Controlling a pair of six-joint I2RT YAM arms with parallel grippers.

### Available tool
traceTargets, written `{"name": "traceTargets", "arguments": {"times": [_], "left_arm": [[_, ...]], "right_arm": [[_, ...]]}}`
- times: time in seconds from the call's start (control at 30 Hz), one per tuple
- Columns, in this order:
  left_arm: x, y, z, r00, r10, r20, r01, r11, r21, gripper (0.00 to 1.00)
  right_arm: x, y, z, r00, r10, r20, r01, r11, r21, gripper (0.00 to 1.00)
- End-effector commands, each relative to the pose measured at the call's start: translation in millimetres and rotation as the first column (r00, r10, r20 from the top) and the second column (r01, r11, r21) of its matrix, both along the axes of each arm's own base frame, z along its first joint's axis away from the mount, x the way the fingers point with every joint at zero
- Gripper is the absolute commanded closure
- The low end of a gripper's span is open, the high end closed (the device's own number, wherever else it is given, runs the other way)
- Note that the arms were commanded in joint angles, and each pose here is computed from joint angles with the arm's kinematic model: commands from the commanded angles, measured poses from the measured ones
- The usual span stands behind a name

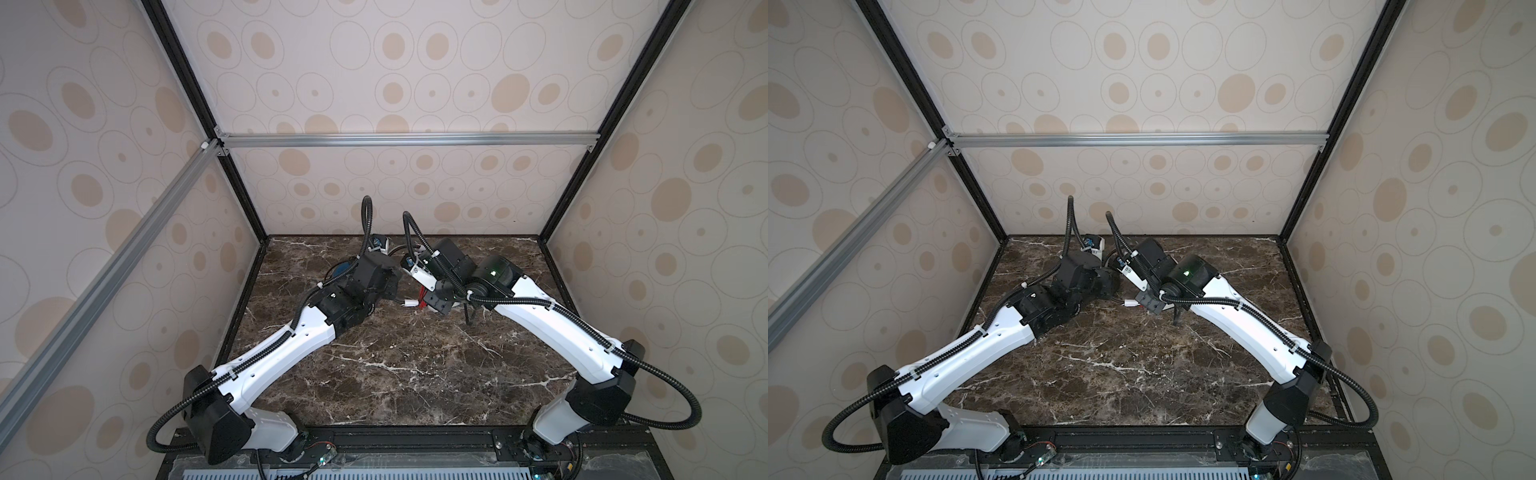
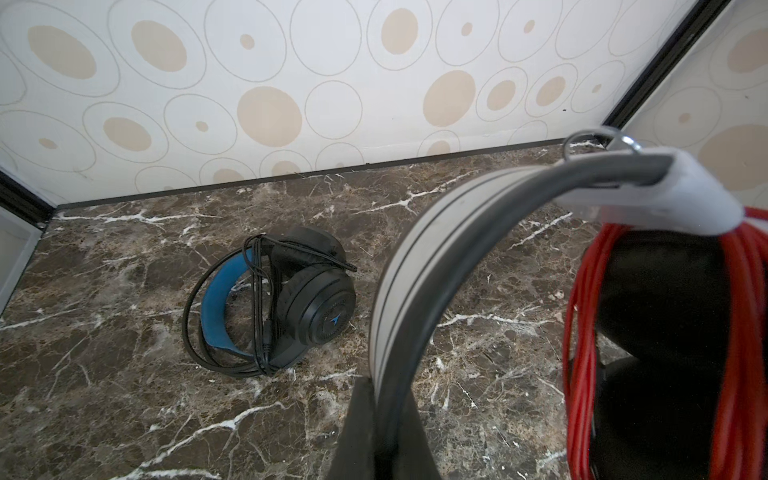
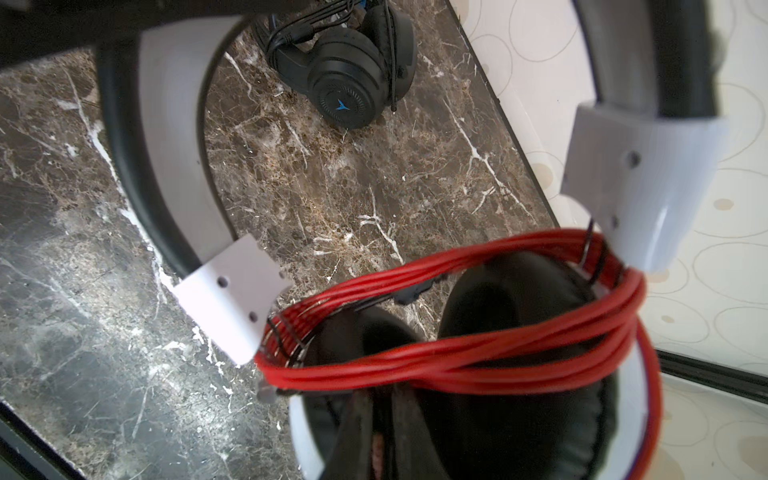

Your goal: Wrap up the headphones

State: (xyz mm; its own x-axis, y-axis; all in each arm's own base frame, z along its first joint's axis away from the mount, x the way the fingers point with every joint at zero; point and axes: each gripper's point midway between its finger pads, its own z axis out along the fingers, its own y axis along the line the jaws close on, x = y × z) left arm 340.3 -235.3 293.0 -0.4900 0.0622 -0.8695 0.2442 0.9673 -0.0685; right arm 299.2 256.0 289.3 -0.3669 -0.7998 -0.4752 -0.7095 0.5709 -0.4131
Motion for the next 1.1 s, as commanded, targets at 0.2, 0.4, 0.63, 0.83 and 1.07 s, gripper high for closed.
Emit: {"name": "traceTargets", "arguments": {"times": [0.2, 0.4, 0.63, 0.83, 1.07], "left_arm": [[-29, -13, -18, 0.985, -0.135, -0.11, 0.138, 0.99, 0.013, 1.0], [-28, -13, -16, 0.985, -0.131, -0.111, 0.134, 0.991, 0.015, 1.0], [-27, -14, -19, 0.985, -0.128, -0.12, 0.131, 0.991, 0.02, 1.0], [-25, -18, -13, 0.984, -0.135, -0.114, 0.136, 0.991, 0.005, 1.0], [-18, -15, -1, 0.986, -0.116, -0.121, 0.115, 0.993, -0.013, 1.0]], "right_arm": [[34, -27, 46, 0.966, -0.111, 0.235, 0.112, 0.994, 0.006, 0.84], [30, -28, 47, 0.967, -0.109, 0.229, 0.105, 0.994, 0.029, 0.85], [19, -23, 63, 0.967, -0.091, 0.239, 0.057, 0.988, 0.145, 0.82], [7, -19, 77, 0.965, -0.082, 0.248, 0.014, 0.965, 0.261, 0.68], [-12, -35, 81, 0.981, -0.096, 0.17, 0.01, 0.895, 0.447, 0.55]]}}
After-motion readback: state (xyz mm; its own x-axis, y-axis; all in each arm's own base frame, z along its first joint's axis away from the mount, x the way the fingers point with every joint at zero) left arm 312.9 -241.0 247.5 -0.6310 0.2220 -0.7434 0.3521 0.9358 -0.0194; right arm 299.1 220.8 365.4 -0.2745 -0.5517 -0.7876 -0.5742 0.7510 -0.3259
